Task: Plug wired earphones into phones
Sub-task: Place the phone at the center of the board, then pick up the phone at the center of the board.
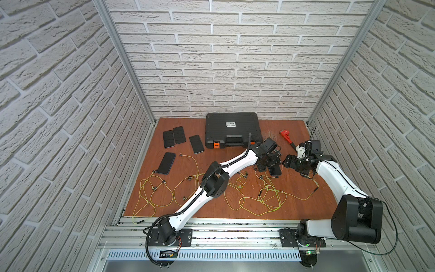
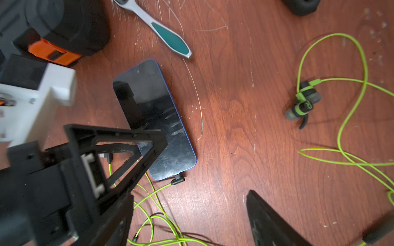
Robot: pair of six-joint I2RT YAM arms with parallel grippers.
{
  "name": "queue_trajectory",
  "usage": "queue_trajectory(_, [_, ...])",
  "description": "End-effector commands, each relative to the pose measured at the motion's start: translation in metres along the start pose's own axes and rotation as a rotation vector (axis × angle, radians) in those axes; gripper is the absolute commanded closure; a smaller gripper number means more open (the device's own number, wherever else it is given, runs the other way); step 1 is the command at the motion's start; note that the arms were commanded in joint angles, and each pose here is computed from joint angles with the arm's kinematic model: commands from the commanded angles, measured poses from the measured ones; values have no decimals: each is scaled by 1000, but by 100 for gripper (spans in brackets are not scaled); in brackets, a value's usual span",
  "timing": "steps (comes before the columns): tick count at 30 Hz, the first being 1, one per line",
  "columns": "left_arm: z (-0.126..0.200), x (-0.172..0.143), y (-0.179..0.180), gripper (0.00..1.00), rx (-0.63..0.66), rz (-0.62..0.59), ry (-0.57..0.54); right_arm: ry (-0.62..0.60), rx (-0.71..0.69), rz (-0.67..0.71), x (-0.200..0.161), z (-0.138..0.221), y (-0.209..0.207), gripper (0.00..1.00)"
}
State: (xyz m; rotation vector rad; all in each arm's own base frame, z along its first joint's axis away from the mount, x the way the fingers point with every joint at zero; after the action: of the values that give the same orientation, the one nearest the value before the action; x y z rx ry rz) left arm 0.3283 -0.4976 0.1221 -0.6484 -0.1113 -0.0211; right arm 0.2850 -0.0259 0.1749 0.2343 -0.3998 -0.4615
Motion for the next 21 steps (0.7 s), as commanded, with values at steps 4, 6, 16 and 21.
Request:
queue_trajectory(4, [90, 33, -10, 7, -89, -80, -153, 63, -35, 264, -4, -17, 40, 14])
queue_trajectory(6, [115, 40, 4, 8, -95, -64, -199, 90, -69, 331, -2, -27, 48, 13])
queue_trajectory(16, [242, 40, 99, 13, -22, 13, -410, 173, -108, 420, 10, -70, 62, 11])
queue_trajectory(21, [274, 27, 140, 15, 39, 82, -471, 212, -170, 409, 8, -86, 57, 12])
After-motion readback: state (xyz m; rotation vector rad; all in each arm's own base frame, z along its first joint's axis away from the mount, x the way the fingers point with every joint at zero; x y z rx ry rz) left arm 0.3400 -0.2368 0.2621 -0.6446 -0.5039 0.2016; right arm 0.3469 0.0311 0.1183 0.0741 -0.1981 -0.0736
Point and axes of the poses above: each gripper's point midway between its finger pads, its own z axis back along the fingers, its own y axis along the line the jaws close on, x = y × z, the point moved 8 cm from there along z, back along the fingers, and after that the axes turned 6 degrees about -z, right-handed, at the moved point
